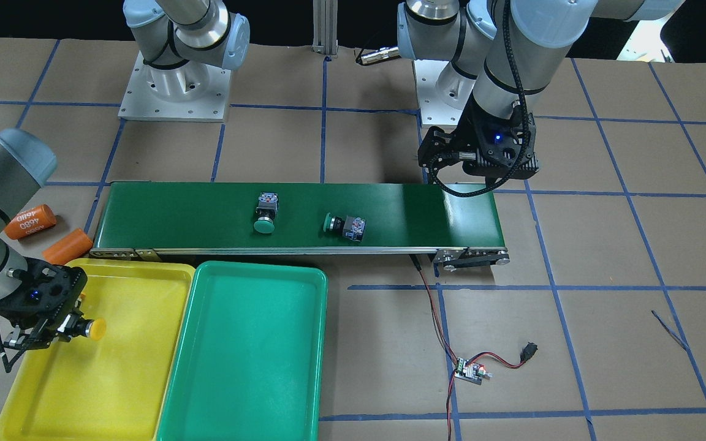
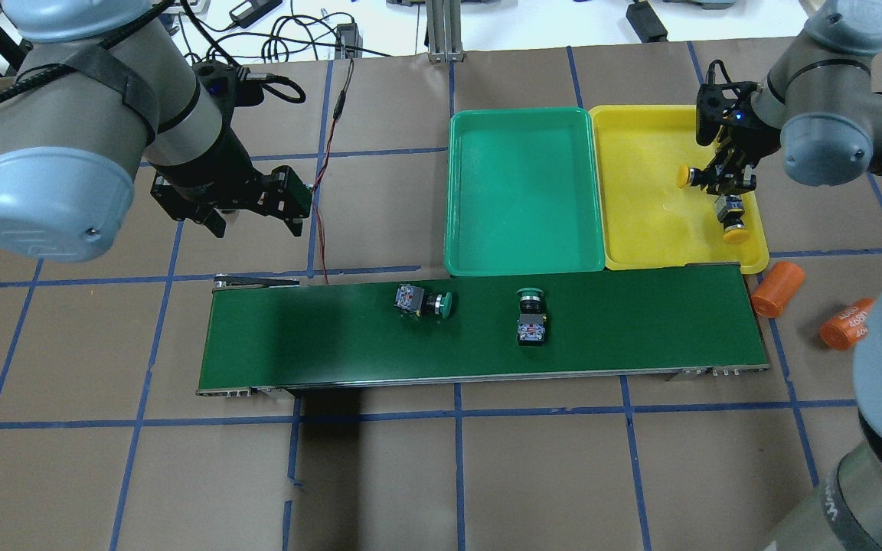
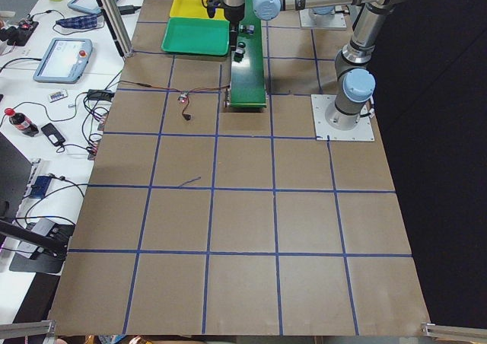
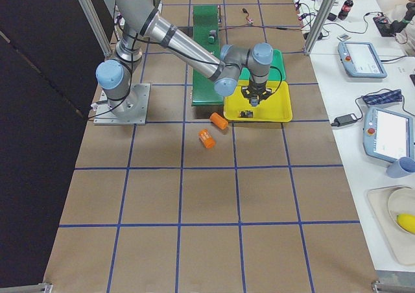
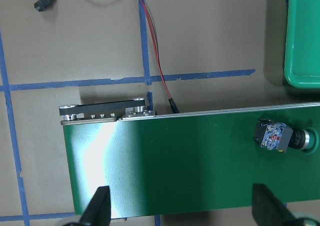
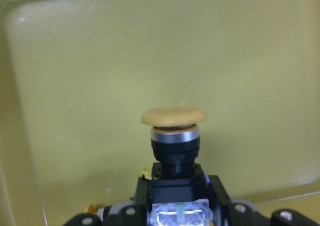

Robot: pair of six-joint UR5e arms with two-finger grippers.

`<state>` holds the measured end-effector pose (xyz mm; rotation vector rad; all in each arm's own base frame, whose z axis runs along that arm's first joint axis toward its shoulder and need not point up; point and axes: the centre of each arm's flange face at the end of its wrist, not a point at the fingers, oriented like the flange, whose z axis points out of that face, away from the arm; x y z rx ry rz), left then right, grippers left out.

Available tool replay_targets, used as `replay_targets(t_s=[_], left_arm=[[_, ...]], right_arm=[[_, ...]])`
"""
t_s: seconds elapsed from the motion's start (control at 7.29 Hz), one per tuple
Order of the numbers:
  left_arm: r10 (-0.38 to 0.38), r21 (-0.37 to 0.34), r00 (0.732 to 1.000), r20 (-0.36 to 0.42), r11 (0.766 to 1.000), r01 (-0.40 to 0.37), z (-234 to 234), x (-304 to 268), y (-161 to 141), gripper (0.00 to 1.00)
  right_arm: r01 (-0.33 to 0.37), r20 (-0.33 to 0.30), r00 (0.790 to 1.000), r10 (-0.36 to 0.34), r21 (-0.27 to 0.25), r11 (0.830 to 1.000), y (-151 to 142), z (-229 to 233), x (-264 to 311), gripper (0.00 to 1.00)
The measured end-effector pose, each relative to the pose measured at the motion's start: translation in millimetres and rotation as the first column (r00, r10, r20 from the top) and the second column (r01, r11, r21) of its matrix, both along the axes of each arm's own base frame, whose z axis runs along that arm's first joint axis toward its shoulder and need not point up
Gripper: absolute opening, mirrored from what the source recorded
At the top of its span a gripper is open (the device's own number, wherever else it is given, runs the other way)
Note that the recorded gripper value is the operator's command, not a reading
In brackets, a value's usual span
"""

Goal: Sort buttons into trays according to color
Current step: 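Lower the button into the yellow tray and open the right gripper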

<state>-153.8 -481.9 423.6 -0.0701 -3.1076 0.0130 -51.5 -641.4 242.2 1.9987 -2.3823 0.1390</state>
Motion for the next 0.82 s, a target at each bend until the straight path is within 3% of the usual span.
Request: replay_targets(t_s=[0.41, 0.69, 0.82], left_arm=[[-0.001, 0.004, 1.0, 0.0, 1.0, 0.001, -1.5, -0.5, 1.2, 1.0], [-0.001, 0.008, 1.0, 0.0, 1.0, 0.001, -3.5, -0.5, 2.2, 1.0], [-0.001, 0.009, 1.0, 0.0, 1.0, 0.001, -3.9, -0.5, 2.5, 1.0]], right_arm=[[-0.067, -0.053, 0.996, 0.069, 0.038, 0.997, 5.5, -5.9, -4.9, 0.31], [-0.101, -0.085, 0.991, 0.106, 0.058, 0.993, 6.6, -9.2, -7.7, 0.74], [-0.105, -0.086, 0.99, 0.11, 0.06, 0.993, 6.9, -9.9, -7.8, 0.86]])
